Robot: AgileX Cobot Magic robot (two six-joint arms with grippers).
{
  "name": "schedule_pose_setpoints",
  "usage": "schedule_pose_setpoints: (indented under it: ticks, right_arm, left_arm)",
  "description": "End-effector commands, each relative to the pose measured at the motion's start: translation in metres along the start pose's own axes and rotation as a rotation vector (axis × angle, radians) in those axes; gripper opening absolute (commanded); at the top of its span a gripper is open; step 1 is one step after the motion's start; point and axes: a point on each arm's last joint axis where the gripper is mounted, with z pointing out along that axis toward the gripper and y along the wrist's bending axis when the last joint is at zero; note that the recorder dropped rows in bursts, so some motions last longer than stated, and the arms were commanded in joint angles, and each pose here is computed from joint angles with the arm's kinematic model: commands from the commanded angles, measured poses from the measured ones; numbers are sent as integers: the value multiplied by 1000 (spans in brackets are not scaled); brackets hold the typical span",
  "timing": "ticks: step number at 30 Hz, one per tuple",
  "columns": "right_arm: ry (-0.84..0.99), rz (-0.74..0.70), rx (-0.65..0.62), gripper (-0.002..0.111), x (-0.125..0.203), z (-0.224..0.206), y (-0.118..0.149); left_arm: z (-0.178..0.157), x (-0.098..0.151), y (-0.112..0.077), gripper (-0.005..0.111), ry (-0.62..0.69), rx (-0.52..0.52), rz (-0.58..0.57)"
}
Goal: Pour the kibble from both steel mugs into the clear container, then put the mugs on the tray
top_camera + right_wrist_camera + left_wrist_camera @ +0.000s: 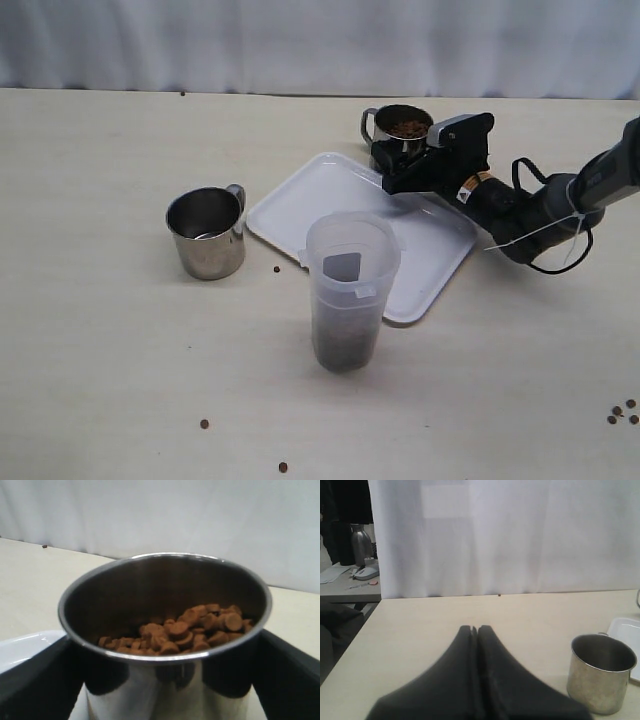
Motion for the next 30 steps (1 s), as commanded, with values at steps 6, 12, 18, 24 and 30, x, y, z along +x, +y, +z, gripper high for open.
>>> schedule_pose_setpoints:
  ticks: [6, 12, 18, 24, 30]
  right_arm:
    - [-39, 18, 33, 5, -10, 1, -3]
    - [-38, -6, 51, 5, -37, 1, -6]
    - [-17, -14, 61, 5, -44, 1, -7]
    - [-24, -14, 62, 5, -46, 0, -7]
    - [-63, 12, 107, 5, -56, -19, -18]
  left_arm:
    - [-1, 0, 0, 0, -10, 0, -5]
    - [-1, 0, 0, 0, -10, 0, -6]
    - [-1, 0, 0, 0, -10, 0, -6]
    - [-1, 0, 0, 0, -10, 0, -6]
    - [-1, 0, 0, 0, -10, 0, -3]
